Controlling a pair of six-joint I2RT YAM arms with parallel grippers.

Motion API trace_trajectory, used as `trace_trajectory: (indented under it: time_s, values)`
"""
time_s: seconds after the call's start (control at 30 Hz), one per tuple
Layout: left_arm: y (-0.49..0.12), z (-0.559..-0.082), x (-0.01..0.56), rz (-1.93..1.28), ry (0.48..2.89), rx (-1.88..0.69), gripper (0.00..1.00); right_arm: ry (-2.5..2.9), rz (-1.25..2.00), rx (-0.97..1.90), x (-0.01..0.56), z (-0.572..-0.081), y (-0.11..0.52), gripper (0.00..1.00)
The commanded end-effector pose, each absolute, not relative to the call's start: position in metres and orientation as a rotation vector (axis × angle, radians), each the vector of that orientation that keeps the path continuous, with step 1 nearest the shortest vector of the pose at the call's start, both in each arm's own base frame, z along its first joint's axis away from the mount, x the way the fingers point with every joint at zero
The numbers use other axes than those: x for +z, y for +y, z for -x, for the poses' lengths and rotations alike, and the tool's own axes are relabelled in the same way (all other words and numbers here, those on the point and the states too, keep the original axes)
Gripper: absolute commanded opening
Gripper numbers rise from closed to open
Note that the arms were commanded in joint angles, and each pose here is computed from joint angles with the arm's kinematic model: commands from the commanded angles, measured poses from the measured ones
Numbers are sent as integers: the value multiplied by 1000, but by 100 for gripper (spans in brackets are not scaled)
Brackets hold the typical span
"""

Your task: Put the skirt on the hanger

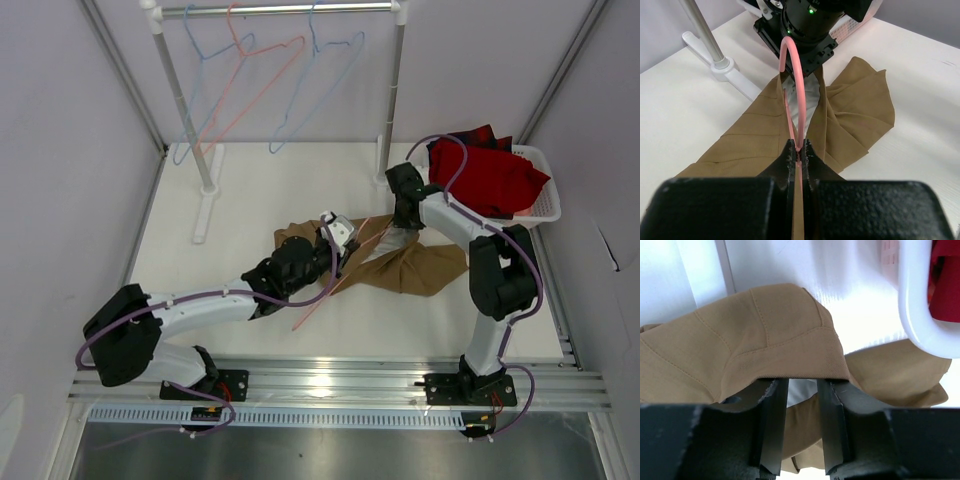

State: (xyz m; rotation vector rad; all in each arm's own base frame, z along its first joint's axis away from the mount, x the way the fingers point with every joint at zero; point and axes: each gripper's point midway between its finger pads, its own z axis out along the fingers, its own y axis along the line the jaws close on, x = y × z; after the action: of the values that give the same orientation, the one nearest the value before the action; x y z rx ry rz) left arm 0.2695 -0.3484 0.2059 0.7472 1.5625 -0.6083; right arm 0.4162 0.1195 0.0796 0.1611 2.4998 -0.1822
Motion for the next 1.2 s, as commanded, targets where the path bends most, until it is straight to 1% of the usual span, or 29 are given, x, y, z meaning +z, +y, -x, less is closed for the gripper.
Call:
trace_trajectory:
  time_s: [0.0, 0.03, 0.1, 0.13, 0.17, 0.2, 0.23, 0.3, 0.33, 0.43, 0.47, 0.5, 0.57, 0.6, 0.67, 0.7, 0.8, 0.83, 0.87, 0.9, 0.93, 1.0, 1.07, 1.13, 1.17]
  values:
    - [-350, -269, 248, -706, 1488, -667, 0, 2481, -156, -217, 77, -422, 119, 28]
    - [-350, -268, 252, -707, 1482, -673, 0, 2480, -150, -212, 77, -422, 122, 26]
    - [-350, -265, 251, -694, 1504, -701, 0, 2487, -139, -203, 76, -420, 127, 19]
    - [-349, -264, 250, -693, 1511, -698, 0, 2492, -131, -200, 76, -419, 129, 9]
    - [-346, -266, 253, -677, 1515, -690, 0, 2502, -125, -201, 77, -416, 131, 2]
    - [-343, -267, 251, -672, 1528, -678, 0, 2508, -105, -196, 78, -413, 137, 0]
    - [-340, -268, 244, -671, 1565, -666, 0, 2504, -97, -189, 85, -409, 140, 0]
    - [-326, -279, 251, -601, 1599, -617, 0, 2545, -76, -106, 92, -393, 154, 0]
    - [-320, -281, 244, -583, 1651, -606, 0, 2518, -77, -34, 112, -387, 160, 0]
    - [-303, -293, 258, -504, 1665, -601, 0, 2499, -46, 205, 147, -362, 193, 0]
    - [-299, -294, 254, -500, 1691, -589, 0, 2444, -35, 294, 178, -355, 201, 0]
    - [-292, -301, 264, -467, 1685, -570, 0, 2433, 7, 409, 196, -344, 219, 0]
    - [-283, -303, 262, -453, 1716, -532, 0, 2384, 36, 552, 234, -329, 234, 0]
    - [-276, -307, 279, -412, 1696, -508, 0, 2350, 77, 667, 260, -320, 249, 0]
    - [-265, -306, 282, -405, 1720, -455, 0, 2280, 128, 849, 301, -302, 264, 0]
    - [-261, -307, 294, -389, 1703, -443, 0, 2234, 171, 969, 328, -290, 275, 0]
    - [-242, -306, 315, -363, 1709, -363, 0, 2120, 210, 1143, 383, -268, 284, 0]
    - [-236, -305, 330, -347, 1687, -356, 0, 2059, 241, 1202, 410, -259, 286, 0]
    - [-233, -304, 343, -340, 1669, -354, 0, 2031, 251, 1244, 426, -252, 289, 0]
    - [-228, -302, 343, -345, 1685, -333, 0, 2015, 260, 1276, 437, -247, 291, 0]
    - [-221, -300, 367, -316, 1649, -327, 0, 1950, 301, 1338, 463, -236, 292, 0]
    - [-210, -297, 373, -321, 1656, -285, 0, 1901, 327, 1392, 485, -225, 295, 0]
    - [-197, -291, 395, -294, 1627, -264, 0, 1874, 345, 1384, 498, -221, 291, 0]
    - [-190, -286, 409, -281, 1608, -271, 0, 1892, 328, 1359, 491, -224, 284, 0]
    - [-189, -284, 414, -283, 1603, -278, 0, 1968, 276, 1341, 462, -240, 277, 0]
